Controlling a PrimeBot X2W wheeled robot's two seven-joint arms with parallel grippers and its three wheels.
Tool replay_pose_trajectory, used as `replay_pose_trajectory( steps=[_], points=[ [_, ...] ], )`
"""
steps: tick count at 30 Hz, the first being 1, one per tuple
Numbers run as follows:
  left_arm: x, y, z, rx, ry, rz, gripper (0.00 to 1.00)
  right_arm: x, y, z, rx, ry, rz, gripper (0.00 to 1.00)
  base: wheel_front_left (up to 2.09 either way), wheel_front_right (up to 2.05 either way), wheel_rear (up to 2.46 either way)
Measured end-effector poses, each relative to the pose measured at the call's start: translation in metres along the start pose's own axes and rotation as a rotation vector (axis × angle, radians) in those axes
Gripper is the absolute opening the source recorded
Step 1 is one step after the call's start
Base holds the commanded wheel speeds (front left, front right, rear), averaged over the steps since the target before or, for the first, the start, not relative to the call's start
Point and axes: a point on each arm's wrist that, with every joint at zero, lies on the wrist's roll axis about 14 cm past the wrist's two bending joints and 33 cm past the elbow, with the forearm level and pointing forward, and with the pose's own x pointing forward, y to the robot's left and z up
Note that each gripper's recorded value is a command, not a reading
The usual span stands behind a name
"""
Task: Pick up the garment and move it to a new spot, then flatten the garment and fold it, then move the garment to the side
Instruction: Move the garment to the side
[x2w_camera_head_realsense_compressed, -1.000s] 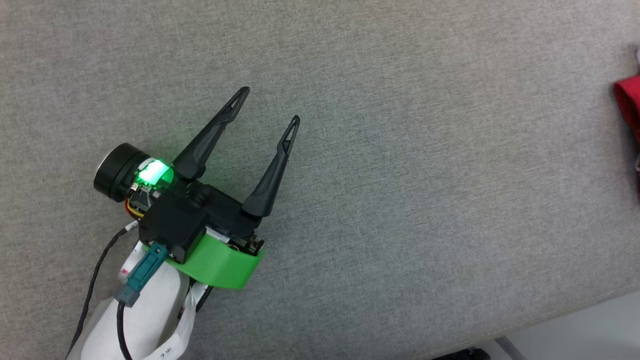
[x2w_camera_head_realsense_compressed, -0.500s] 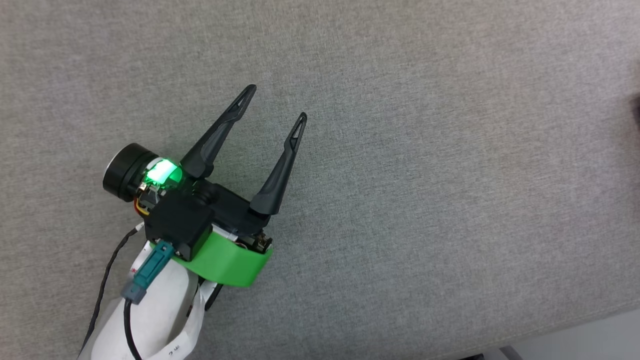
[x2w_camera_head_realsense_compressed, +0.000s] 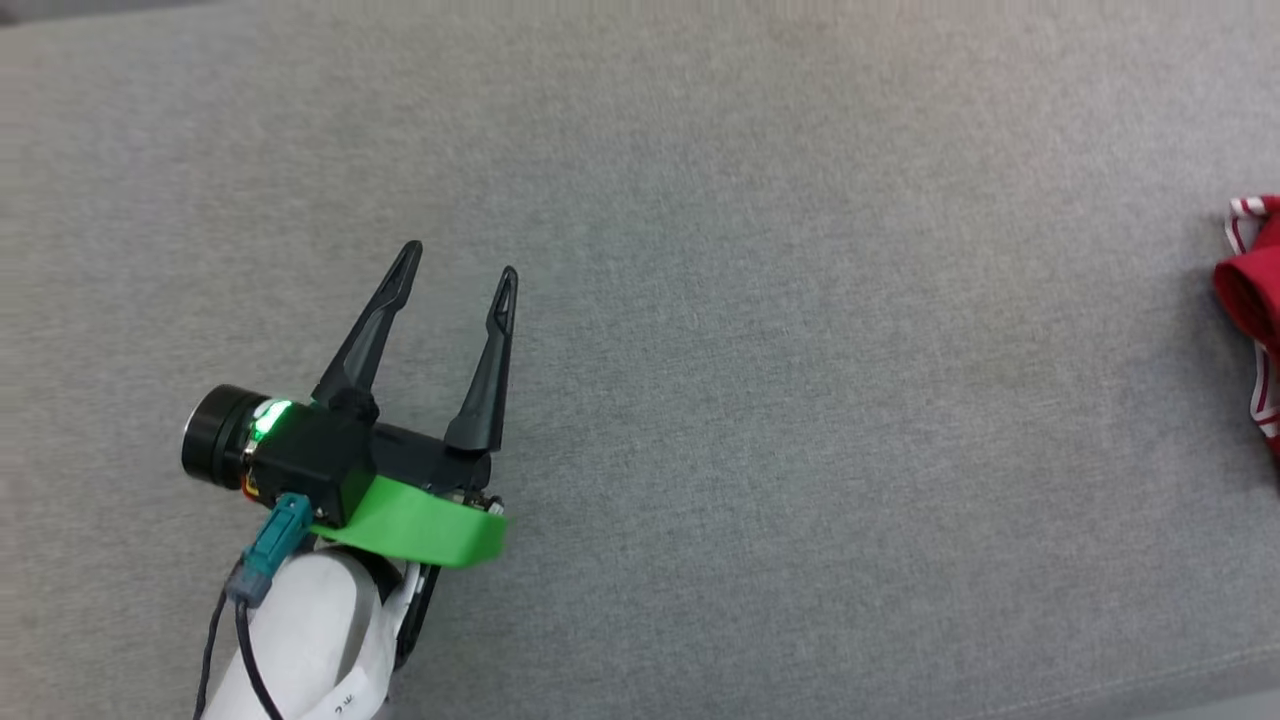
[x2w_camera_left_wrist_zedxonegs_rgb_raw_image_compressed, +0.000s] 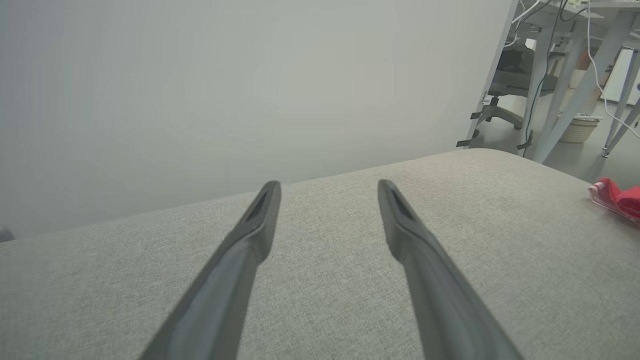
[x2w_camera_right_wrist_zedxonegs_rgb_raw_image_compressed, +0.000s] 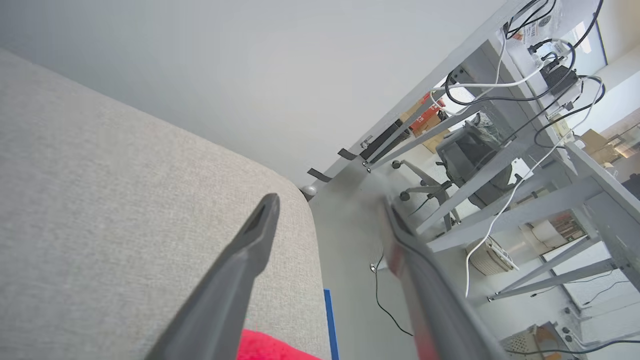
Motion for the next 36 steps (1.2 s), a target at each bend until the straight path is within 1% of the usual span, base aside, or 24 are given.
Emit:
replay_pose_trajectory(
  steps=[2, 4, 6, 7, 14, 19, 23, 26, 32, 36],
  points=[
    [-0.007, 0.005, 0.010, 0.014, -0.013, 0.032, 1.00, -0.006, 0.012, 0.025, 0.059, -0.081, 0.014, 1.00, 0.00, 0.00, 0.00],
    [-0.015, 0.012, 0.021, 0.027, -0.025, 0.074, 1.00, -0.016, 0.028, 0.050, 0.153, -0.161, 0.032, 1.00, 0.00, 0.00, 0.00],
    [-0.025, 0.020, 0.029, 0.033, -0.032, 0.115, 1.00, -0.028, 0.044, 0.069, 0.223, -0.221, 0.054, 1.00, 0.00, 0.00, 0.00],
    [-0.030, 0.025, 0.032, 0.033, -0.034, 0.140, 1.00, -0.035, 0.051, 0.077, 0.279, -0.246, 0.059, 1.00, 0.00, 0.00, 0.00],
    [-0.068, 0.048, 0.049, 0.062, -0.036, 0.264, 1.00, -0.075, 0.100, 0.110, 0.500, -0.340, 0.129, 1.00, 0.00, 0.00, 0.00],
    [-0.087, 0.054, 0.057, 0.111, -0.032, 0.315, 1.00, -0.096, 0.122, 0.114, 0.618, -0.356, 0.145, 1.00, 0.00, 0.00, 0.00],
    [-0.099, 0.057, 0.060, 0.117, -0.034, 0.352, 1.00, -0.110, 0.143, 0.108, 0.675, -0.331, 0.169, 1.00, 0.00, 0.00, 0.00],
    [-0.105, 0.059, 0.060, 0.110, -0.032, 0.375, 1.00, -0.116, 0.150, 0.109, 0.697, -0.335, 0.175, 1.00, 0.00, 0.00, 0.00],
    [-0.112, 0.059, 0.052, 0.087, -0.010, 0.386, 1.00, -0.123, 0.164, 0.104, 0.700, -0.315, 0.199, 1.00, 0.00, 0.00, 0.00],
    [-0.113, 0.059, 0.052, 0.071, -0.013, 0.395, 1.00, -0.125, 0.167, 0.105, 0.705, -0.315, 0.206, 1.00, 0.00, 0.00, 0.00]
  ],
)
